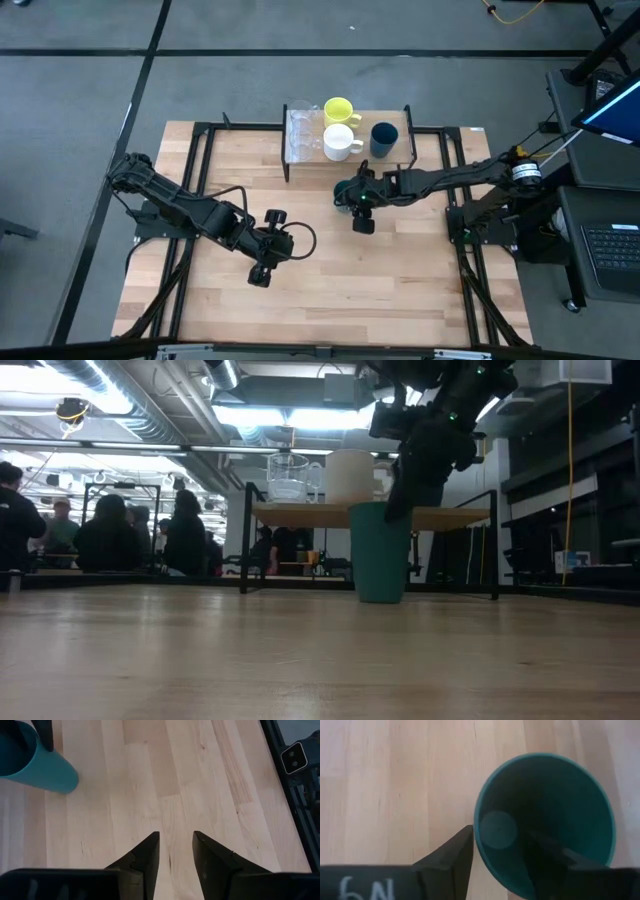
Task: Stack small to large cups/mugs on shelf
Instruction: Put the green cup on the shelf
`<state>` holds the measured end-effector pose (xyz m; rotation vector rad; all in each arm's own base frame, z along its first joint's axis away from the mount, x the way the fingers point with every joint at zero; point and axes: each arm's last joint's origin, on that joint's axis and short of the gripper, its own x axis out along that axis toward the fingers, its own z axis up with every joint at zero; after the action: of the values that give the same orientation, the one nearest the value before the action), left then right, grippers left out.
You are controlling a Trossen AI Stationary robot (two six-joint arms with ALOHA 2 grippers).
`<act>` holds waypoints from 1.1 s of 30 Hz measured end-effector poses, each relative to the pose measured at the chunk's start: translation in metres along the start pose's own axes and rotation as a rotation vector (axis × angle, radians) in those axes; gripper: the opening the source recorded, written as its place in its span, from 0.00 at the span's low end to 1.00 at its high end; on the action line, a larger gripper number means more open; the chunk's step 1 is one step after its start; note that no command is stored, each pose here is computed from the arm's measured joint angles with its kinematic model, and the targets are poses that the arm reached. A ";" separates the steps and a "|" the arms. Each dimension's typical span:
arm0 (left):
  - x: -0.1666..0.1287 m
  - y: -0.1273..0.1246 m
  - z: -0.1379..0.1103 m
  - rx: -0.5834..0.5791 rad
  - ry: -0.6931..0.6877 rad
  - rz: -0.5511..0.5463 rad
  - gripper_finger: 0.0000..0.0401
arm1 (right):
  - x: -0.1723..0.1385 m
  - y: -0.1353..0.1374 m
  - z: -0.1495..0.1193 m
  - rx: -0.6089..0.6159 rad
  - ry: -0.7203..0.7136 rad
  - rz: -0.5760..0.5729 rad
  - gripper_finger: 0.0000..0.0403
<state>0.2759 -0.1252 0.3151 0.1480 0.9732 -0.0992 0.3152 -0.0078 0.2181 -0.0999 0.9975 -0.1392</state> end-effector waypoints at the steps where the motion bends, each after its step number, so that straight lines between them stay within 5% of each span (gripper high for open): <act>1: 0.000 0.000 0.000 0.000 0.000 0.000 0.28 | 0.000 0.000 0.000 0.003 0.001 0.002 0.41; 7: 0.000 0.000 0.000 0.000 0.000 0.000 0.28 | 0.000 0.001 -0.002 0.056 0.021 0.024 0.34; 13: 0.000 0.000 0.000 0.000 0.000 0.000 0.28 | -0.001 0.002 -0.002 0.129 0.035 0.078 0.06; 17: 0.000 0.000 0.000 0.000 0.000 0.000 0.28 | -0.014 0.010 0.004 0.182 0.100 0.148 0.03; 25: 0.000 0.000 0.000 0.005 0.000 -0.001 0.28 | -0.116 0.037 0.059 0.148 0.053 0.287 0.02; 33: 0.000 0.000 0.000 0.007 0.000 0.000 0.28 | -0.234 0.010 0.092 0.172 -0.209 0.048 0.02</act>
<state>0.2759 -0.1252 0.3151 0.1544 0.9730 -0.1031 0.2683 0.0416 0.4608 0.0661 0.7754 -0.1667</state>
